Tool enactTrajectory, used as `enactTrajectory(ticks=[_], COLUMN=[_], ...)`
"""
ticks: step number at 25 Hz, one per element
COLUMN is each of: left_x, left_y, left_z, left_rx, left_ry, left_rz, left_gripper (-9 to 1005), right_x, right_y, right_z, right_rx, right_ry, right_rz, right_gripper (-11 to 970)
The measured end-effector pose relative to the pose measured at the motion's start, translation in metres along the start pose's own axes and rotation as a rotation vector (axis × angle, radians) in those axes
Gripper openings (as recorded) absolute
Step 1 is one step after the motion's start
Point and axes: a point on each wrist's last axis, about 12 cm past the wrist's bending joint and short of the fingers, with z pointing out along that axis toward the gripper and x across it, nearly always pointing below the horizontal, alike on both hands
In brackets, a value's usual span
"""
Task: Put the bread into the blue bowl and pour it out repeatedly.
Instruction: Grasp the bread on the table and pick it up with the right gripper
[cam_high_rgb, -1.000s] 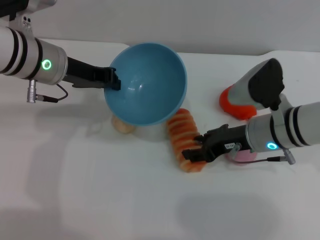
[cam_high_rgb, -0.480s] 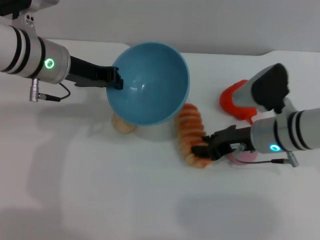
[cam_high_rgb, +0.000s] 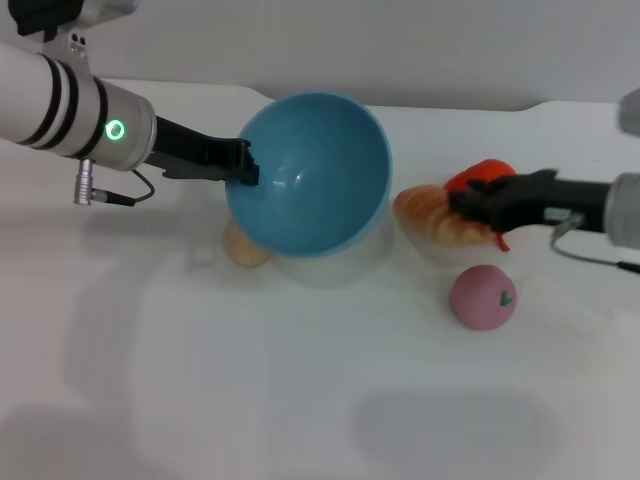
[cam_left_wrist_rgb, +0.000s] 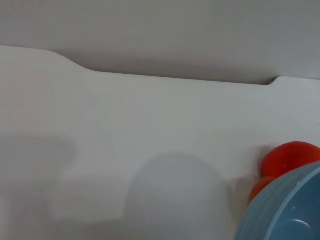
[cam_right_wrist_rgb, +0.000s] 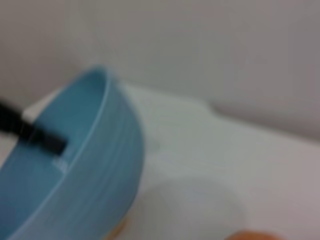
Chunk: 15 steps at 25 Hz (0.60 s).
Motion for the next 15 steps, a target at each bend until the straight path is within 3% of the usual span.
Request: enactTrajectory(ticks=[7, 10, 15], left_x=[0.001, 0.001, 0.000], left_y=[-0.007, -0.011, -0.012], left_z=[0.014, 0.017, 0.016], left_rx=[0.008, 0.008, 0.012], left_ry=[0.059, 0.074, 0.068], left_rz=[0.016, 0.033, 0.027], left_gripper=[19, 19, 19], right_x=[-0.020, -0.025, -0.013], right_y=[-0.015, -0.017, -0.017], right_z=[-0.034, -0.036, -0.026], right_rx=[0.050, 0.047, 0.030], right_ry=[-0.127, -0.135, -0.092], right_rz=[-0.082, -0.104, -0.062], right_gripper=[222, 164, -1])
